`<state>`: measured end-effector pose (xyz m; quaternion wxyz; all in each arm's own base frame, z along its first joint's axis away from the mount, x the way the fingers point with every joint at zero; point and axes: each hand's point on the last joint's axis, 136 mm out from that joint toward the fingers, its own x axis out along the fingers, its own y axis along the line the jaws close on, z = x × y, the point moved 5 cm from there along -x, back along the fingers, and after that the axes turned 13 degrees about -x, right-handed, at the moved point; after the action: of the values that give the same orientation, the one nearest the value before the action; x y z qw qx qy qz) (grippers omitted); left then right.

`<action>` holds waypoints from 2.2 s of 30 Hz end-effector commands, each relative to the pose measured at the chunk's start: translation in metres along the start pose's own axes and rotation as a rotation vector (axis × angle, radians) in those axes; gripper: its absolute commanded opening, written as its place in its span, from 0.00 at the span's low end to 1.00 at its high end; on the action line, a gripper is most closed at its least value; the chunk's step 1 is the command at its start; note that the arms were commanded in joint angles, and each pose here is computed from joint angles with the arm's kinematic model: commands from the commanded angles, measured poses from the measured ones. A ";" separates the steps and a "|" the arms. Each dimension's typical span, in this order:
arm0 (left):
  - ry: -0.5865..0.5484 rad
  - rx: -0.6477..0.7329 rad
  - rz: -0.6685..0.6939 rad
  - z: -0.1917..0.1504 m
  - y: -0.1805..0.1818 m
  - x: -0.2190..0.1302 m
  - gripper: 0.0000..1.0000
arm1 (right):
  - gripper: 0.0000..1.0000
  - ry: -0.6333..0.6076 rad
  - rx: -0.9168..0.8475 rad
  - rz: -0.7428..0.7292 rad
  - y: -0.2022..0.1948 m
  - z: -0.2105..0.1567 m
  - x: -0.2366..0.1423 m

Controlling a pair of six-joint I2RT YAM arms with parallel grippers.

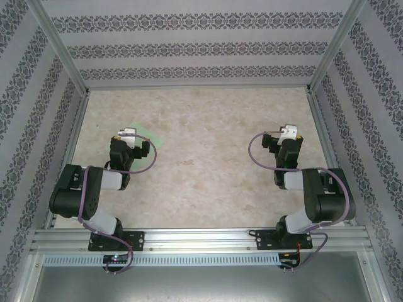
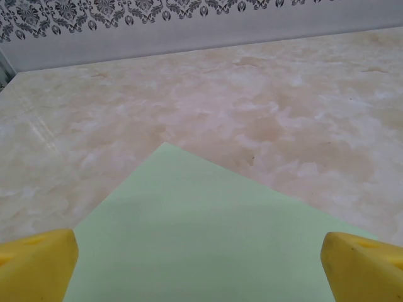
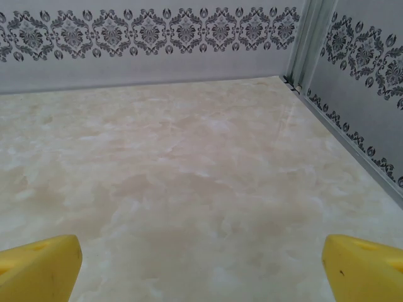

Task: Fold a paper plane with a square sheet of paper (pick it up from the middle)
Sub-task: Move the square sheet of paper to the center of the table.

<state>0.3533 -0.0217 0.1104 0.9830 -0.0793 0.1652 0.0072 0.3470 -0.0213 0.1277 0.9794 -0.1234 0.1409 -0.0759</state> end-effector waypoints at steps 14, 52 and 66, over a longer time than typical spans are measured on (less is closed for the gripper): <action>-0.028 -0.020 0.011 0.010 0.003 0.002 1.00 | 0.98 -0.041 0.013 0.008 -0.001 0.013 0.000; 0.727 -0.487 0.267 0.014 -0.006 0.041 1.00 | 0.98 0.485 0.218 0.835 0.268 0.116 -0.071; 0.907 -0.421 0.187 -0.039 -0.029 0.032 1.00 | 0.98 0.552 0.252 0.742 0.248 0.082 -0.066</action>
<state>0.3846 -0.0486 0.0769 0.7849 -0.2635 0.5498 0.1100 0.3353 0.2605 0.1598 0.8664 0.0686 0.4192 0.2626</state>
